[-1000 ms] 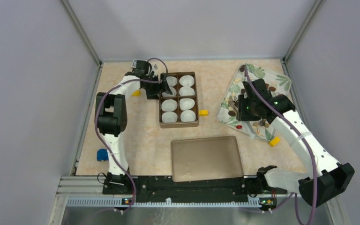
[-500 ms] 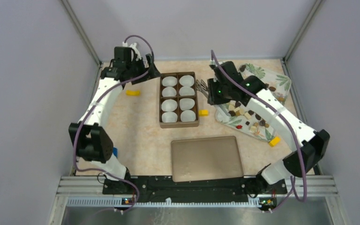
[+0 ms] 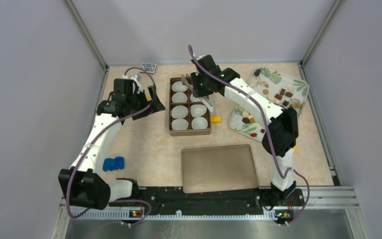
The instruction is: Pack the chocolate
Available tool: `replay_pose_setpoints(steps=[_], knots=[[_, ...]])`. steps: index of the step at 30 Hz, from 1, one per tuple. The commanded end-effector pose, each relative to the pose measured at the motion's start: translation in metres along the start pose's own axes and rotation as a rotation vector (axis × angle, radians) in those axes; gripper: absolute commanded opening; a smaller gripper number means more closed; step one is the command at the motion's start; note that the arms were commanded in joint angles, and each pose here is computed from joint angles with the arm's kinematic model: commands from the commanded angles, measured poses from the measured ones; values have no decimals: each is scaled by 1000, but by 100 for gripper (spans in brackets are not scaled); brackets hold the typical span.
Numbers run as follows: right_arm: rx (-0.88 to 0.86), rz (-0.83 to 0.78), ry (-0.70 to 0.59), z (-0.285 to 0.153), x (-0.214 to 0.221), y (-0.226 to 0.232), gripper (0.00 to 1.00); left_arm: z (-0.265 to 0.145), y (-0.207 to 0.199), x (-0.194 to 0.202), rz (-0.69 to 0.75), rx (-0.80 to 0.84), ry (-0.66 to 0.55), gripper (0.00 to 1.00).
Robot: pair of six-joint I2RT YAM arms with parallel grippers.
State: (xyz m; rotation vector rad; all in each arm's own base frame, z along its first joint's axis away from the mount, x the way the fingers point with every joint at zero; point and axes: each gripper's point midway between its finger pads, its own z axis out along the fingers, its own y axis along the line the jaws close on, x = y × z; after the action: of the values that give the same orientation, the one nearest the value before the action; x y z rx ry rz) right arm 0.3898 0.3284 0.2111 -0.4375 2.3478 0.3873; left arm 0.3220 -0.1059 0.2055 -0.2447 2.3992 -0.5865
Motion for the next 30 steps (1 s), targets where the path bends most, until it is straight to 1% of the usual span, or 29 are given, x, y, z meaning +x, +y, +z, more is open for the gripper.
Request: replay_pose_setpoints(steps=[1,5,9,13,18,24,30], knots=[[-8,-23,-110,21,-38,12,19,-24,-11,-10,6,37,-91,97],[25,-32,-91,50,-39,10,20,-30,-9,-6,13,35,-100,97],[34,-37,-82,70,-37,11,21,-35,-3,-4,25,4,-110,97],[40,-39,-62,85,-32,11,22,-40,2,-5,43,-23,-132,98],[26,-22,-53,101,-29,13,23,-35,8,0,47,-39,-120,98],[21,-6,-57,106,-32,13,25,-31,10,0,48,-45,-114,98],[27,-7,-54,104,-32,12,33,-28,14,4,59,-57,-100,98]])
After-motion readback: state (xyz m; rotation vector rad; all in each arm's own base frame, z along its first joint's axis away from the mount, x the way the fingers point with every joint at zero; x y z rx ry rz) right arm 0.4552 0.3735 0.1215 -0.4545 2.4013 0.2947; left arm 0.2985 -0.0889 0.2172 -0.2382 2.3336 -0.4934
